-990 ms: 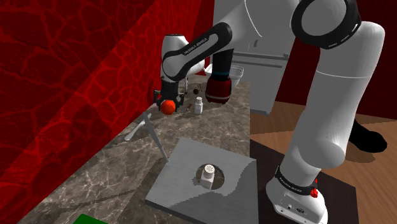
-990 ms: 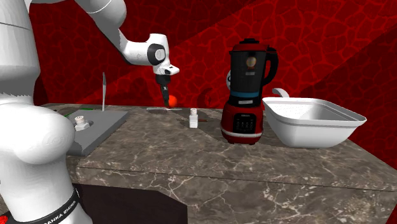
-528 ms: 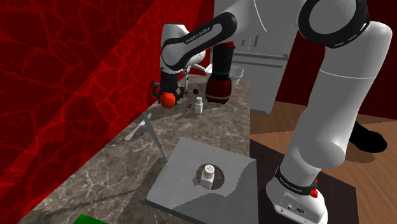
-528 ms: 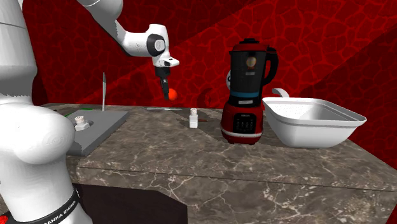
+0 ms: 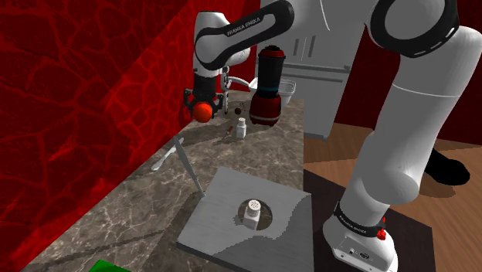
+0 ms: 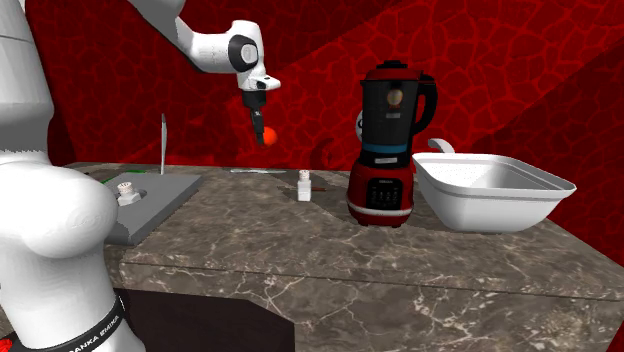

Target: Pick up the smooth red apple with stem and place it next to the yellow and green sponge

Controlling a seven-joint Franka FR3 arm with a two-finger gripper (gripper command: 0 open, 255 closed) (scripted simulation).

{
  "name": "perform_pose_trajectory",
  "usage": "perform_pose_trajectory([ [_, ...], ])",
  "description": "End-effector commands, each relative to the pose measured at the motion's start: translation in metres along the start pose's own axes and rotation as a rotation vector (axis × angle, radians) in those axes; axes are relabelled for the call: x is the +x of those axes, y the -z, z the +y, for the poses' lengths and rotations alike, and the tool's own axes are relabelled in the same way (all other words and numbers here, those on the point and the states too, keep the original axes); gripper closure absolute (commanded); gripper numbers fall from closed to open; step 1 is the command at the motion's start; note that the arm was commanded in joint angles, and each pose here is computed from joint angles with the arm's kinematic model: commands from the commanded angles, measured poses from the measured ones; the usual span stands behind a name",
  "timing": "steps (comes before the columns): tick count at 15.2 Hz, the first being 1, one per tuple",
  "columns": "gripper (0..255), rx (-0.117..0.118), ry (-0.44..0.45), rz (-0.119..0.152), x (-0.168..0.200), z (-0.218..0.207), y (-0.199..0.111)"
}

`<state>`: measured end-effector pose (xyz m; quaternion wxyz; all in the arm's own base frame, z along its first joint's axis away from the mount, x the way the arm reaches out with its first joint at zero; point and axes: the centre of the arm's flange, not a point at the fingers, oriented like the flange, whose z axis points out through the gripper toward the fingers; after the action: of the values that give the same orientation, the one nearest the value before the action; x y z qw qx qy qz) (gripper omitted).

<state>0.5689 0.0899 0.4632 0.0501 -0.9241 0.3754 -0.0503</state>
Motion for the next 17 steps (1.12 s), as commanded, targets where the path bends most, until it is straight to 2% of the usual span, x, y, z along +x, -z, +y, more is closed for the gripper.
perform_pose_trajectory([
  [1,255,0.000,0.000,0.000,0.001,-0.001,0.010],
  [2,255,0.000,0.000,0.000,0.001,-0.001,0.014],
  [17,255,0.000,0.000,0.000,-0.194,-0.036,0.021],
])
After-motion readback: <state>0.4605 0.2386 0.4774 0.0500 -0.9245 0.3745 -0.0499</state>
